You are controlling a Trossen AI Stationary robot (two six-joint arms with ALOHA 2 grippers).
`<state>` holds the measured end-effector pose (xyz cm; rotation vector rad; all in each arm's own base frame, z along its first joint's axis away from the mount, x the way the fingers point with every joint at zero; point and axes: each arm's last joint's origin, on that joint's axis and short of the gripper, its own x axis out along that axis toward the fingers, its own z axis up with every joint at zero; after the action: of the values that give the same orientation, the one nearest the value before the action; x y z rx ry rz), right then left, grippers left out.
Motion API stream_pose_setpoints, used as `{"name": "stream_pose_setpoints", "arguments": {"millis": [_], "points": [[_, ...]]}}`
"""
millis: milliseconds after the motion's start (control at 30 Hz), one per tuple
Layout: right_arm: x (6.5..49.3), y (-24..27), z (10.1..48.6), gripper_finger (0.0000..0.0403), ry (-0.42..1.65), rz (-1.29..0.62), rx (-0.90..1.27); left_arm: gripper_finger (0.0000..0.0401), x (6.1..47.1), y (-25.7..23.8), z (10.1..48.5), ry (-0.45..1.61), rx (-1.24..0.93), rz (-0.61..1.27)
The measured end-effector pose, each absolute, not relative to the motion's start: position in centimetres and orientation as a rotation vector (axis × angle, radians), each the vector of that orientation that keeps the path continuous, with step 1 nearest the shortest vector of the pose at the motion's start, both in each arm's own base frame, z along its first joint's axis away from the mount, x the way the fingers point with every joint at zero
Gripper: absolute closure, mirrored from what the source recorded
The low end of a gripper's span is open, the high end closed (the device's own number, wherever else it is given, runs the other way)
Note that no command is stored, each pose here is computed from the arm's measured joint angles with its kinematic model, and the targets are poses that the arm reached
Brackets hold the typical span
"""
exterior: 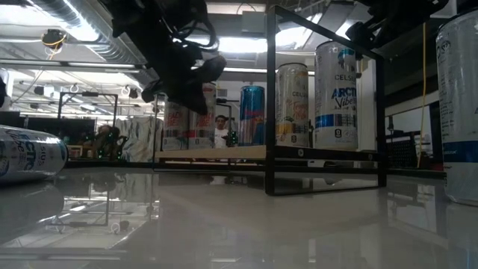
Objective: Place canned beverage on shelf
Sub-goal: Put the right white-pink soda can on the shelf and align with the other white-pink soda can
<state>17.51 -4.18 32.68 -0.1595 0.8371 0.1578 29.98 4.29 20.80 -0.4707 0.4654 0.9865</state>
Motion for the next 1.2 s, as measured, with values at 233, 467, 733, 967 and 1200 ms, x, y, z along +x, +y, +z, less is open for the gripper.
{"name": "stream_pose_setpoints", "arguments": {"millis": [233,467,733,967,1200], "points": [[17.5,-4.2,32.7,0.0024,0.837,0.157,-0.159,0.0401,29.8,5.1,20.8,0.428,-0.493,1.045],[17.5,-4.2,32.7,0.0024,0.837,0.158,-0.159,0.0401,29.6,5.9,20.9,0.395,-0.505,1.099],[17.5,-4.2,32.7,0.0024,0.837,0.158,-0.159,0.0401,29.6,5.9,20.9,0.381,-0.522,1.109],[17.5,-4.2,32.7,0.0024,0.837,0.157,-0.159,0.0401,29.9,4.6,20.9,0.375,-0.550,1.068],[17.5,-4.2,32.7,0.0024,0.837,0.158,-0.160,0.0401,30.1,4.2,21.1,0.337,-0.581,1.051]]}}
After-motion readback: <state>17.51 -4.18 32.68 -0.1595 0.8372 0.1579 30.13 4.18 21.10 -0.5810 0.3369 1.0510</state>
